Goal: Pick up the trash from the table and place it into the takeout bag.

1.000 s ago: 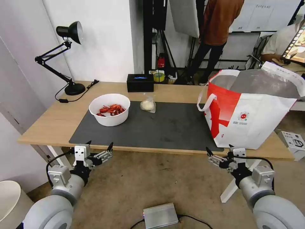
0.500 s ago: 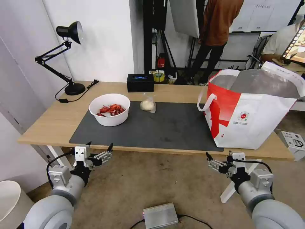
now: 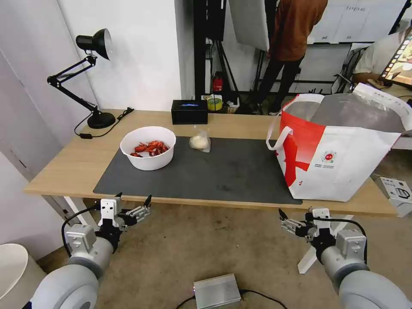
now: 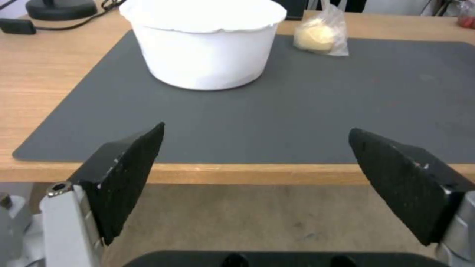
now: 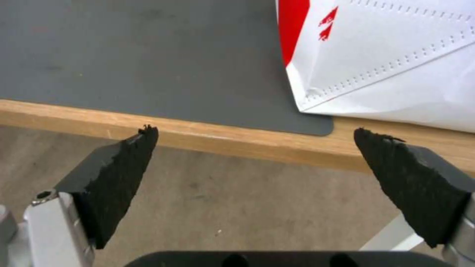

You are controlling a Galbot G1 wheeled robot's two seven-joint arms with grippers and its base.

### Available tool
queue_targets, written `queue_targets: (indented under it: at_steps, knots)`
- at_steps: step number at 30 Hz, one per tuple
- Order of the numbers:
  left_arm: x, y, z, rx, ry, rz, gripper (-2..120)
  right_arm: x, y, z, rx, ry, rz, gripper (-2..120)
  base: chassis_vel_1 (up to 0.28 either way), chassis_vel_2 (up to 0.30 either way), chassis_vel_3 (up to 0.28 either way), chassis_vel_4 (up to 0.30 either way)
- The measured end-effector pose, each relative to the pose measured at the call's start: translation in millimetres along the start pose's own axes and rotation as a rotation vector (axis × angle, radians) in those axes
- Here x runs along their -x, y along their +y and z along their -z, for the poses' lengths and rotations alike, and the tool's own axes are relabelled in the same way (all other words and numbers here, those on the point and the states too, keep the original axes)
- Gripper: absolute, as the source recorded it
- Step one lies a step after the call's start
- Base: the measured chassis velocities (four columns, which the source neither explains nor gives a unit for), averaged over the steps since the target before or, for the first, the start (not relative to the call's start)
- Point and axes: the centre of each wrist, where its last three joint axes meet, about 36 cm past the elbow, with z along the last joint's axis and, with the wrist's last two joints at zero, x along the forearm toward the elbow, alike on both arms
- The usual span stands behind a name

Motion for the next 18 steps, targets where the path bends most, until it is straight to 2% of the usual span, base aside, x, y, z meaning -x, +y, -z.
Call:
queue_targets:
  at_steps: [3,7,9,13,18]
  knots:
    - [0,0.0,-0.7,0.000,0.005,0.001,100,1,0,1,0.002,0.001,0.006,100,0.000,0.000,0.000,0.000]
    - [-2,0.1,-2.3,0.015,0.011,0.008,100,6,2,7,0.034,0.003,0.069,100,0.000,0.000,0.000,0.000]
    - [-3,-2.4,-0.5,0.022,0.017,0.001,100,17,4,18,0.065,-0.025,0.160,100,0.000,0.000,0.000,0.000]
    - [-3,-3.5,1.8,0.020,0.012,-0.004,100,36,3,35,0.075,-0.073,0.239,100,0.000,0.000,0.000,0.000]
    - [-3,-5.1,3.9,0.013,0.008,-0.011,100,63,-3,52,0.053,-0.118,0.287,100,0.000,0.000,0.000,0.000]
